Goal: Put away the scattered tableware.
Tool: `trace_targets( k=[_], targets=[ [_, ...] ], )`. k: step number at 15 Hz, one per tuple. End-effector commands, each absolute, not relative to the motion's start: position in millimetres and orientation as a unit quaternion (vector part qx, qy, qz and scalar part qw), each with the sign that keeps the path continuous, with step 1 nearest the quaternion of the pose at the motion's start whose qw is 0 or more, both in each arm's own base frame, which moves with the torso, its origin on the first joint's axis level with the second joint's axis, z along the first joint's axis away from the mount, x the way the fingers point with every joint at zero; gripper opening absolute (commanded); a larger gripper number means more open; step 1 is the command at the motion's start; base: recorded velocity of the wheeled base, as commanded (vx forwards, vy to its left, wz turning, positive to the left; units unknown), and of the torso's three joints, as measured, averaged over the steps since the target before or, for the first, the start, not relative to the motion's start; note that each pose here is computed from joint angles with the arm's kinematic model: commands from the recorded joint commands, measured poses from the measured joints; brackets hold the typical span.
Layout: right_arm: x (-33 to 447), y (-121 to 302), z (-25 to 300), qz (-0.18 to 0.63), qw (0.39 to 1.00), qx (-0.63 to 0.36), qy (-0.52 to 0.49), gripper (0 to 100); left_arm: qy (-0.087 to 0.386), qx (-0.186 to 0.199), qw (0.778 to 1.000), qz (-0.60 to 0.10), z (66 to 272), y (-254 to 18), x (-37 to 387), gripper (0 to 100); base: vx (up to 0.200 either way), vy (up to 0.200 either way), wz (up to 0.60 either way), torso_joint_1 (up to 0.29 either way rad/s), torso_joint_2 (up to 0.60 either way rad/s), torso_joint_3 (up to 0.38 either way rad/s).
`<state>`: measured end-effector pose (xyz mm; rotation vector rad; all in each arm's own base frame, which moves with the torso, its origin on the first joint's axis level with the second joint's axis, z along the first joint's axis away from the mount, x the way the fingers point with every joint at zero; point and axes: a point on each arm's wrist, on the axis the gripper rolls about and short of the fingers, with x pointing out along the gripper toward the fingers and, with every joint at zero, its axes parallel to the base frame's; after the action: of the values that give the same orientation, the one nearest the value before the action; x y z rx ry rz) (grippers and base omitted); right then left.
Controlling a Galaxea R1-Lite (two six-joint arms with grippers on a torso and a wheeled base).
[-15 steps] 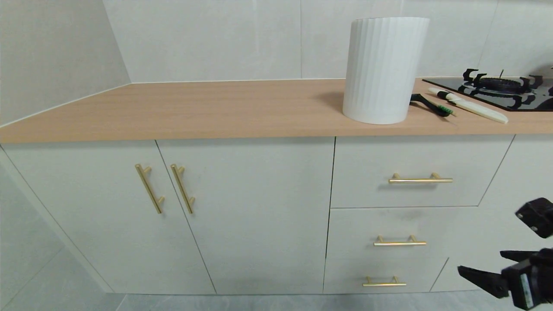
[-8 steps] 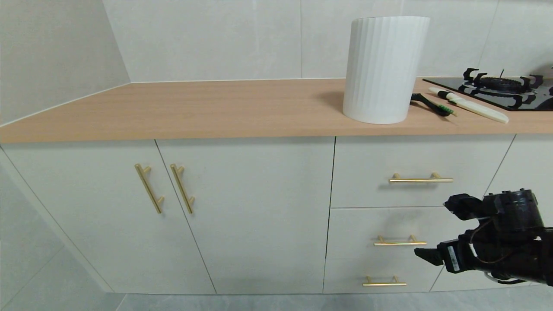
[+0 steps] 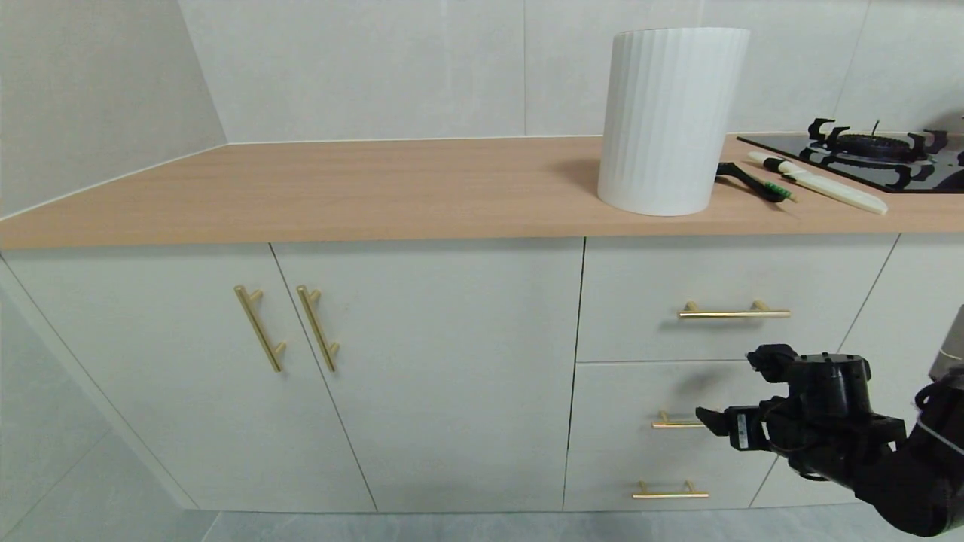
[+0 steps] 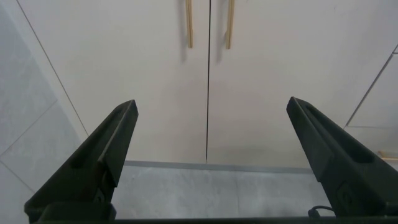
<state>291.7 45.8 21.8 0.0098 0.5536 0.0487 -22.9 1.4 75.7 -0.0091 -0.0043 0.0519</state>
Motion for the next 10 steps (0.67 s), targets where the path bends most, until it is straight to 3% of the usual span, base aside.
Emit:
trace_targets(
  k=[1,10],
  targets=[
    [298.7,46.0,-16.3,-0.002,0.959,0.014,0.285,100,-0.002,-0.005,1.0,0.026,75.8,1.5,-22.8,100,0.0,0.0,0.0,0.0,0.0,0.0],
    [319.3,48.4,-30.6,-0.022,0.964,0.012,0.266,100,-0.001,-0.005,1.0,0.026,75.6,1.5,-22.8,100,0.0,0.0,0.0,0.0,0.0,0.0]
  ],
)
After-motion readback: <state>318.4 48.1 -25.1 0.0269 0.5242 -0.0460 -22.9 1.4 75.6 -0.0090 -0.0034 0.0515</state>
